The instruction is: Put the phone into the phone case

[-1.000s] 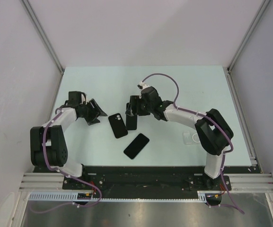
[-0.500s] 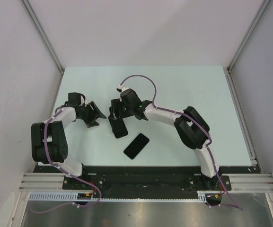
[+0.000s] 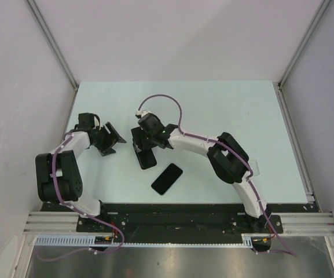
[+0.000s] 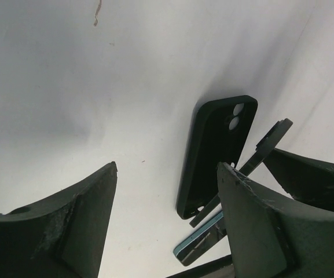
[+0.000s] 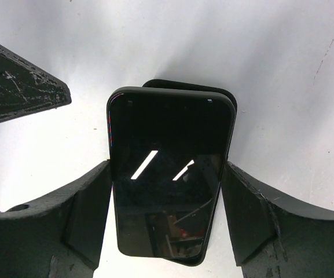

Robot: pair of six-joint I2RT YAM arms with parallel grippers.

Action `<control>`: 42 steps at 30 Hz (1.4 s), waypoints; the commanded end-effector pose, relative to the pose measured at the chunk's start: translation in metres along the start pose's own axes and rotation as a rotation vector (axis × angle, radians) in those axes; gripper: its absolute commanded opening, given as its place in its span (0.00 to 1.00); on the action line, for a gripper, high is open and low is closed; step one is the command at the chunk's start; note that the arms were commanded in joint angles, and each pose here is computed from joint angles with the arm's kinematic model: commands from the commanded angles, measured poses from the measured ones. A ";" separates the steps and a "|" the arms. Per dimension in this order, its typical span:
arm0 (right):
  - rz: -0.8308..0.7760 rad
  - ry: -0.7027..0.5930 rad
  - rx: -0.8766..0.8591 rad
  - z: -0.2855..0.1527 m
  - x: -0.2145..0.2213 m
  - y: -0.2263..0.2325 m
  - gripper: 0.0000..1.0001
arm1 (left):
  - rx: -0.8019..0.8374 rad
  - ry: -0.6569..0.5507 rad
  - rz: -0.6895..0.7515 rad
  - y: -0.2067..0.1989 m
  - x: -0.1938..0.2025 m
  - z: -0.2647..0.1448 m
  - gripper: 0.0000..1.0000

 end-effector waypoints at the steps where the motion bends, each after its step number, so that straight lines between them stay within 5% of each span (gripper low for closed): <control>1: -0.037 -0.029 0.042 0.000 -0.011 0.002 0.41 | 0.036 -0.050 0.022 -0.010 -0.009 -0.014 0.75; 42: 0.085 -0.066 0.094 -0.028 -0.023 -0.030 0.79 | 0.198 0.025 0.133 -0.025 0.009 -0.015 0.74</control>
Point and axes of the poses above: each gripper's point midway between its finger pads, its own z axis out along the fingers, its own y axis along the line the jaws close on, x = y × z, the point moved 9 cm from there along -z, back along the fingers, and after that the axes turned 11 degrees about -z, right-handed, at the moved point
